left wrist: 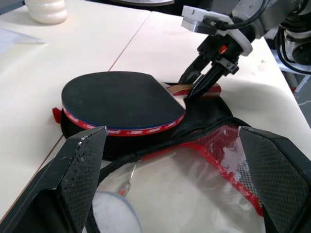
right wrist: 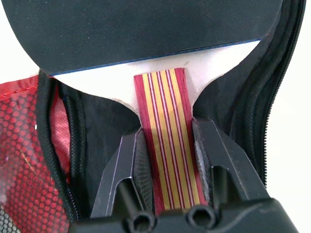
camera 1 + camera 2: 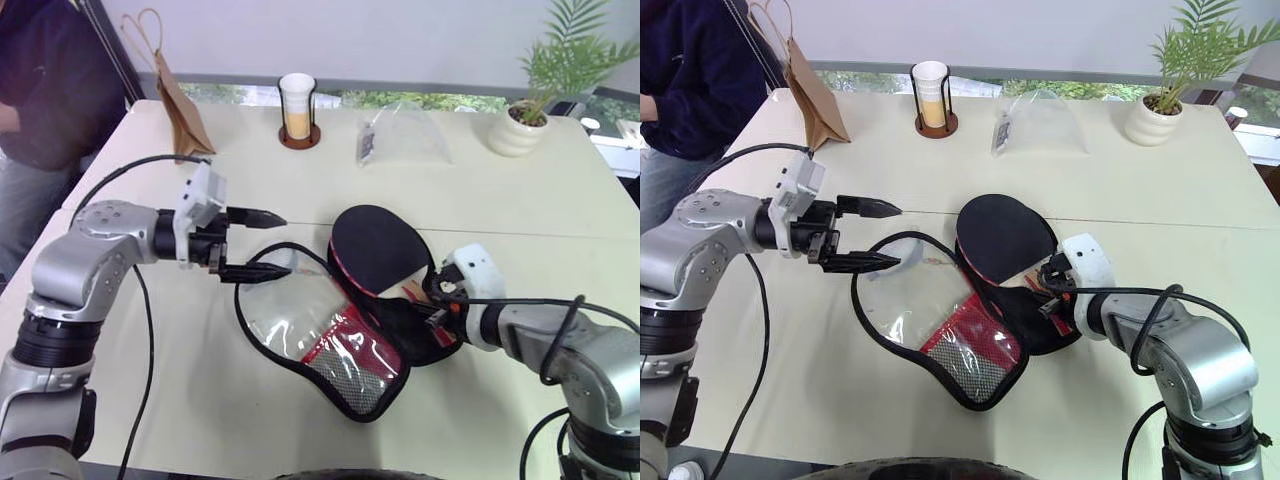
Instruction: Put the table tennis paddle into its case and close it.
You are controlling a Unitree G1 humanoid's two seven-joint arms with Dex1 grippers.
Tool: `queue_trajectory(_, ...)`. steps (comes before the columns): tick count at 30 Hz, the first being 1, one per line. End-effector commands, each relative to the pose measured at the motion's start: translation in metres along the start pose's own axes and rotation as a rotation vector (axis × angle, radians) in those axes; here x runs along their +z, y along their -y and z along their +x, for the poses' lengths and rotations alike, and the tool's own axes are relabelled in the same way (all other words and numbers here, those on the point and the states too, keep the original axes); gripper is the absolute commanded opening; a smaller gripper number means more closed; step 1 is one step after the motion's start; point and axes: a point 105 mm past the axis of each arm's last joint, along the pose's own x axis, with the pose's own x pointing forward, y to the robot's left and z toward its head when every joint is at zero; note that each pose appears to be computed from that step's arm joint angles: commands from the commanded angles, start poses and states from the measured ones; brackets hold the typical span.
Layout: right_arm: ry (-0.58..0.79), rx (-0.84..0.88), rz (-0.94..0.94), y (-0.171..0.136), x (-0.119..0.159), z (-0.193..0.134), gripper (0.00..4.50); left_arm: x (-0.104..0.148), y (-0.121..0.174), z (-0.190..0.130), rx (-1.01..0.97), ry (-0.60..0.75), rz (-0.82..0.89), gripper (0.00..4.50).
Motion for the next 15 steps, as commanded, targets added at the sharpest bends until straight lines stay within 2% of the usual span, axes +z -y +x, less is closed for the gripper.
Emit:
queue_trajectory(1, 0.008, -0.035, -0.020, 0.001, 0.005, 0.001, 0.79, 0.011, 0.002, -0.004, 0.014, 0.021, 0.037, 4.50)
queue_trajectory(4, -0.013, -0.036, -0.040, 0.000, 0.003, 0.003, 0.79, 0.011, 0.002, -0.004, 0.018, 0.022, 0.037, 4.50)
queue_trajectory(6, -0.015, -0.050, -0.047, 0.002, 0.004, 0.004, 1.84, 0.010, 0.002, -0.005, 0.022, 0.022, 0.037, 4.50)
queue_trajectory(7, -0.012, -0.051, -0.049, 0.002, 0.005, 0.004, 2.21, 0.010, 0.002, -0.005, 0.024, 0.021, 0.037, 4.50)
queue_trajectory(11, 0.028, -0.020, -0.081, 0.003, 0.019, -0.004, 4.33, 0.006, 0.001, -0.009, 0.041, 0.007, 0.027, 4.50)
queue_trajectory(12, 0.068, 0.019, -0.099, 0.000, 0.029, -0.011, 4.46, 0.003, 0.000, -0.014, 0.056, -0.010, 0.022, 4.50)
queue_trajectory(15, 0.171, 0.122, -0.150, -0.002, 0.052, -0.032, 4.46, -0.009, -0.010, -0.037, 0.135, -0.095, 0.035, 4.50)
